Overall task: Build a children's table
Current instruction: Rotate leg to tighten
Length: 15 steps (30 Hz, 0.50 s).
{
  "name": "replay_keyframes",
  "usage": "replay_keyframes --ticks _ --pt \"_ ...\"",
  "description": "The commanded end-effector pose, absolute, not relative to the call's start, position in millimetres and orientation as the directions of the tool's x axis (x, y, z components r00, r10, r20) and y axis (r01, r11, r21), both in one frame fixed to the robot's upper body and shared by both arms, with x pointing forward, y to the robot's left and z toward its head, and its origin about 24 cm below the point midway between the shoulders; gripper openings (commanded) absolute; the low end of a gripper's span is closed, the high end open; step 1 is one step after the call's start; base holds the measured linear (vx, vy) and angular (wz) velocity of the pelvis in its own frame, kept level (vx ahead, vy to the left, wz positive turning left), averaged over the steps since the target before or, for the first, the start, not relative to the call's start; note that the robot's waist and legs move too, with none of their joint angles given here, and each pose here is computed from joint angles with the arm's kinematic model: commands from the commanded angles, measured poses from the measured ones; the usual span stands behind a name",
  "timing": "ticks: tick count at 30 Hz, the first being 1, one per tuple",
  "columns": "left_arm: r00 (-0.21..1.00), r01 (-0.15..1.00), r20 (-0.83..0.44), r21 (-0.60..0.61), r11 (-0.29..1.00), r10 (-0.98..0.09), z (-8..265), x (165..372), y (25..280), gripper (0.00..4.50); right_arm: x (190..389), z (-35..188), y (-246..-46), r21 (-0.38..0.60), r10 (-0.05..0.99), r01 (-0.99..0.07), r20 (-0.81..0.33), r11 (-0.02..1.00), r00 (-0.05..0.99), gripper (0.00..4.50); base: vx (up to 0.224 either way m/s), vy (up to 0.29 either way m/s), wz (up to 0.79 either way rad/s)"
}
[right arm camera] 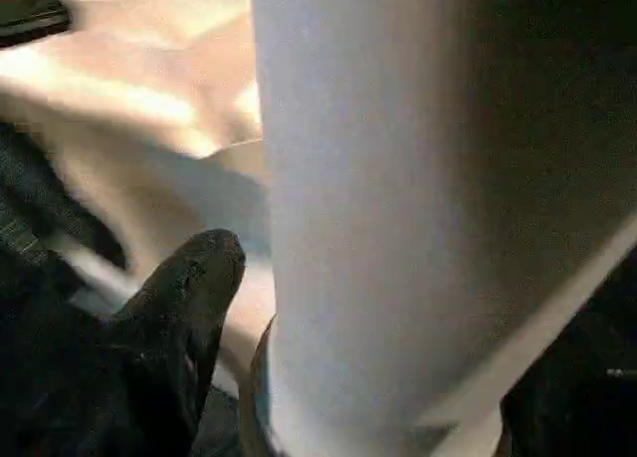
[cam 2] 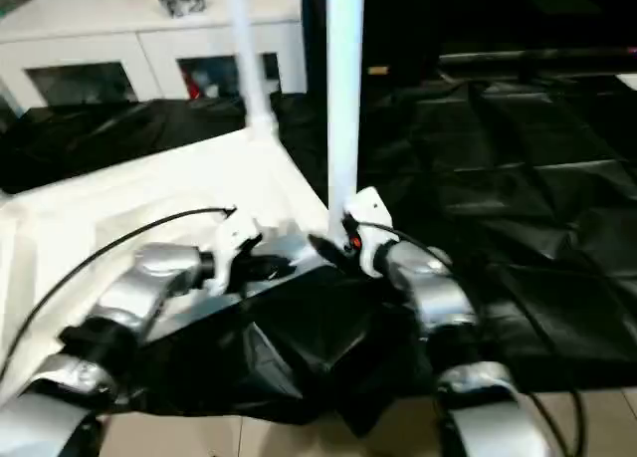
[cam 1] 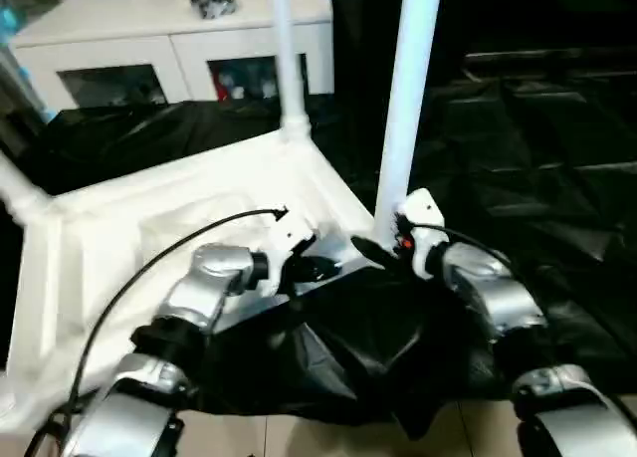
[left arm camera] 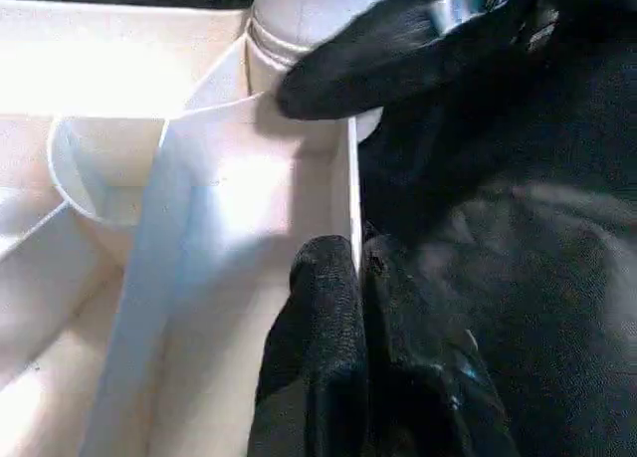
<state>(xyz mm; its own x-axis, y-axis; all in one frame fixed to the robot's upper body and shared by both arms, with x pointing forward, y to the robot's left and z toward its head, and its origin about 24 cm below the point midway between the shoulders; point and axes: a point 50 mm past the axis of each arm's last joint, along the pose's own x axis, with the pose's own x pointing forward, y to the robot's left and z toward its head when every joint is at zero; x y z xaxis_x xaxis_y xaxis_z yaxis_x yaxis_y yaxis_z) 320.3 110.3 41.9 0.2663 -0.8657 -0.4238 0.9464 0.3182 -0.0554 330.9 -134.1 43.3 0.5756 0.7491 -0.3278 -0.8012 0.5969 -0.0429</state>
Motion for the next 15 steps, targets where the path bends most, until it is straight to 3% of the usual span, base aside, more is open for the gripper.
replay_keyframes --ticks 1,3,4,6,15 --pt "0.134 0.982 -0.405 -0.066 0.176 -0.904 46 313 97 0.00 318.3 38 -117.3 0.017 0.845 -0.901 -0.355 0.434 0.400 3.75 0.000 0.000 0.00" --pt "0.130 0.983 -0.408 -0.067 0.171 -0.904 46 312 98 0.00 317.7 39 -118.4 0.020 0.849 -0.905 -0.357 0.424 0.390 3.75 0.000 0.000 0.00" --pt "0.105 0.986 -0.427 -0.075 0.150 -0.898 45 312 107 0.00 312.1 40 -126.2 0.054 0.874 -0.937 -0.382 0.344 0.299 3.75 0.000 0.000 0.00" --pt "0.084 0.987 -0.439 -0.084 0.134 -0.895 45 311 114 0.00 307.1 41 -131.5 0.090 0.891 -0.956 -0.394 0.280 0.224 3.39 0.000 0.000 0.00" --pt "0.047 0.988 -0.442 -0.110 0.107 -0.896 48 311 120 0.00 298.7 42 -130.8 0.172 0.919 -0.967 -0.378 0.187 0.110 2.74 0.000 0.000 0.00"
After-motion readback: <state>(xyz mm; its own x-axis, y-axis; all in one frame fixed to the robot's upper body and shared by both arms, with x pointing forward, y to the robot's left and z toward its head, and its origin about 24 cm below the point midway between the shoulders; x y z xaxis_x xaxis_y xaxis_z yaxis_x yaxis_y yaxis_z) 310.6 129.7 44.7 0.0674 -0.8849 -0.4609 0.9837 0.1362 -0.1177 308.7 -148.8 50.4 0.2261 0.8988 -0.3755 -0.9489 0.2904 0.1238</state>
